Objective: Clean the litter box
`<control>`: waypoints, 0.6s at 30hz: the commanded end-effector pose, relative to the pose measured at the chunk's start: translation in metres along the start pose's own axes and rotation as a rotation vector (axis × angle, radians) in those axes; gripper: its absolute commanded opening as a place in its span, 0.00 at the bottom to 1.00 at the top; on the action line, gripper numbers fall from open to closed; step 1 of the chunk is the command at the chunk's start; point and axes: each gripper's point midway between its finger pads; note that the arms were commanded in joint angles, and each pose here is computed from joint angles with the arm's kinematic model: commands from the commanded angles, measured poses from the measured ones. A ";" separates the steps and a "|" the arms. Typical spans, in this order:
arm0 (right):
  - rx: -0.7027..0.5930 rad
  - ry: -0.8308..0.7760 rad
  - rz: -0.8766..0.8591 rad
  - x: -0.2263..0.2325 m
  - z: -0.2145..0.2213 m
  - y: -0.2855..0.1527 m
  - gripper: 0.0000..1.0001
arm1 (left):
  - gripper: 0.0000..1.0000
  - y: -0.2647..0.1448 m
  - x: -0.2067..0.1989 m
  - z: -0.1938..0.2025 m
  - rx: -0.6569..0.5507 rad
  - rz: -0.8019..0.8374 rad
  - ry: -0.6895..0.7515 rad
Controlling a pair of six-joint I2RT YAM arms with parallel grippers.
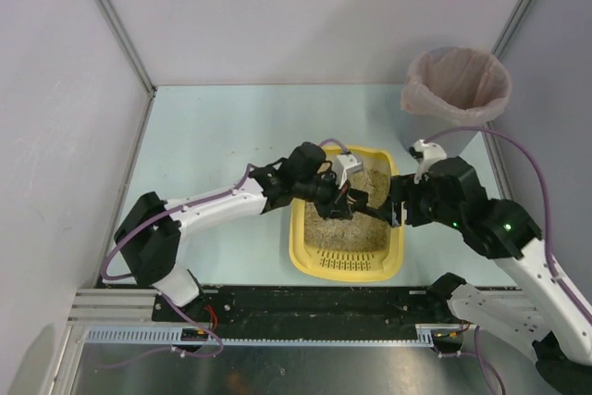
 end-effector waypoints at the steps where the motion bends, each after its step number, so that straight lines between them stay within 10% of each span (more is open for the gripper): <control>1: -0.245 -0.008 -0.021 0.001 -0.039 -0.028 0.72 | 0.00 -0.013 -0.028 -0.028 -0.043 0.159 -0.073; 18: -0.250 -0.041 -0.090 0.032 -0.026 -0.009 0.65 | 0.00 -0.012 -0.039 -0.024 -0.011 0.225 -0.127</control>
Point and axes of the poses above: each gripper's point midway between its finger pads, its own y axis out along the fingers, its own x axis along the line the jaws close on, z = x × y, and after that the axes turned 2 degrees about y, right-handed
